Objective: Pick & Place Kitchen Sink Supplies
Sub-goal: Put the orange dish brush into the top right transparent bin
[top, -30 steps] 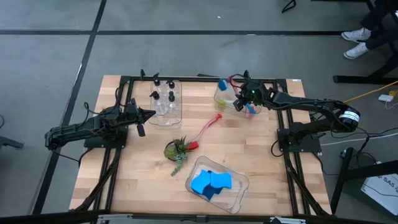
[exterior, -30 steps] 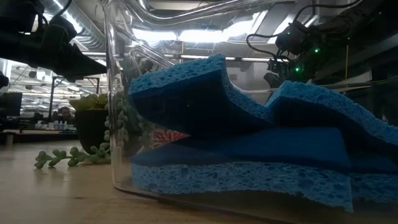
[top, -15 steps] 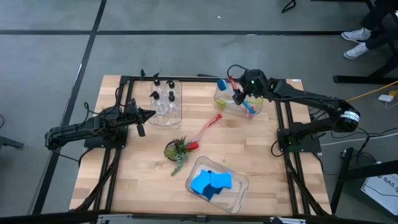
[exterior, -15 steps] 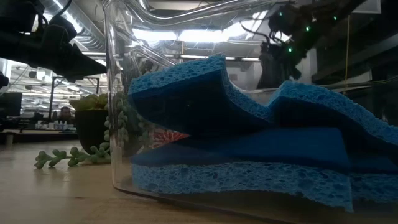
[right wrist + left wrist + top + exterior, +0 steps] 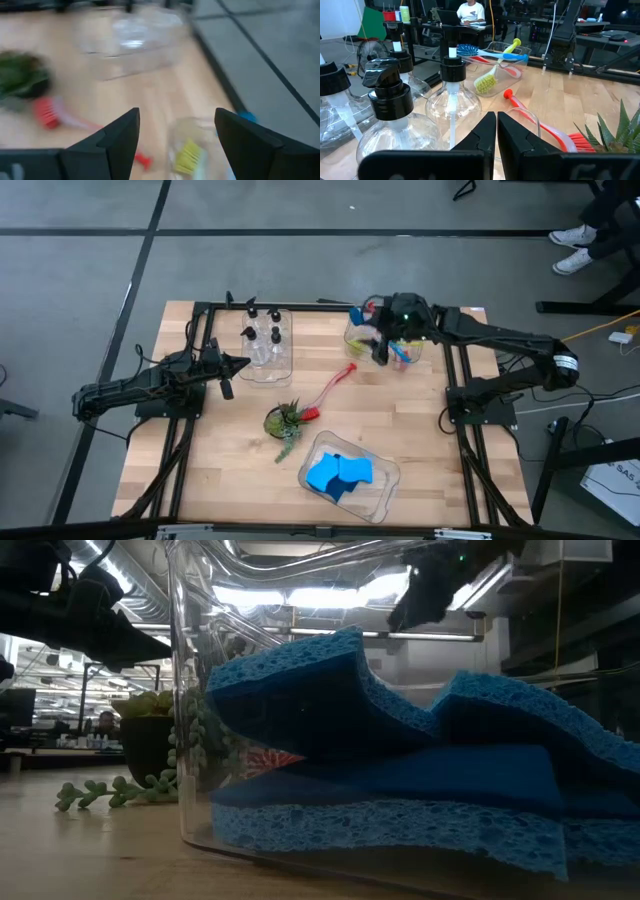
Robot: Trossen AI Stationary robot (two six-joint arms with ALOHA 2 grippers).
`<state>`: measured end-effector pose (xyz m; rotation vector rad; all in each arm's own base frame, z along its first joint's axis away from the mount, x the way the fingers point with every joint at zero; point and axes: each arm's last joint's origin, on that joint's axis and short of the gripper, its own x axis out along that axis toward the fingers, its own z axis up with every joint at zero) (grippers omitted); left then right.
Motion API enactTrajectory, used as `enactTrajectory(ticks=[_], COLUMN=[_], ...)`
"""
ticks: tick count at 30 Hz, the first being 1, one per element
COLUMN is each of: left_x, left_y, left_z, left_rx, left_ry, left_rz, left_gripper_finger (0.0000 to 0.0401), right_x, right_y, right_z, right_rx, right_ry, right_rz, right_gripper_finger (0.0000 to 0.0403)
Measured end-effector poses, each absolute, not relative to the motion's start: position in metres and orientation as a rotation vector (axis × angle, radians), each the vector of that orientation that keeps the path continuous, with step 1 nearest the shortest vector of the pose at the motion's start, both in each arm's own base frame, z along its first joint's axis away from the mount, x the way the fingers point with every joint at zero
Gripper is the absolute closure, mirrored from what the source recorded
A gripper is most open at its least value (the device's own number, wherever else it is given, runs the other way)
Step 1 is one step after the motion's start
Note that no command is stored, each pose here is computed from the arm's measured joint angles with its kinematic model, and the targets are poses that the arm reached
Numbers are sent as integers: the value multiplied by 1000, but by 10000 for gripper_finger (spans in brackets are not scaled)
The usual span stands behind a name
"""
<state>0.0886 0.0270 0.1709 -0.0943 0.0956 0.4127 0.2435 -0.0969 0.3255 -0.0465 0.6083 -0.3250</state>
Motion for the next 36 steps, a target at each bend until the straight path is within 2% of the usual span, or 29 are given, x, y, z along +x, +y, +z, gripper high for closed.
enactTrajectory(ticks=[6,11,21,36], left_x=[89,89,89,89], left_y=[27,27,27,27], left_z=[171,171,171,171], left_rx=[-94,-94,-94,-95], left_ry=[96,96,96,96], left_rz=[413,413,413,413], left_gripper_finger=[392,392,389,389], right_x=[256,268,313,359], right_y=[-63,-46,-29,-14], right_z=[320,307,268,185], right_rx=[-226,-358,-335,-324], right_ry=[621,658,653,797], right_rz=[-71,52,224,312], right_gripper_finger=[147,147,146,146])
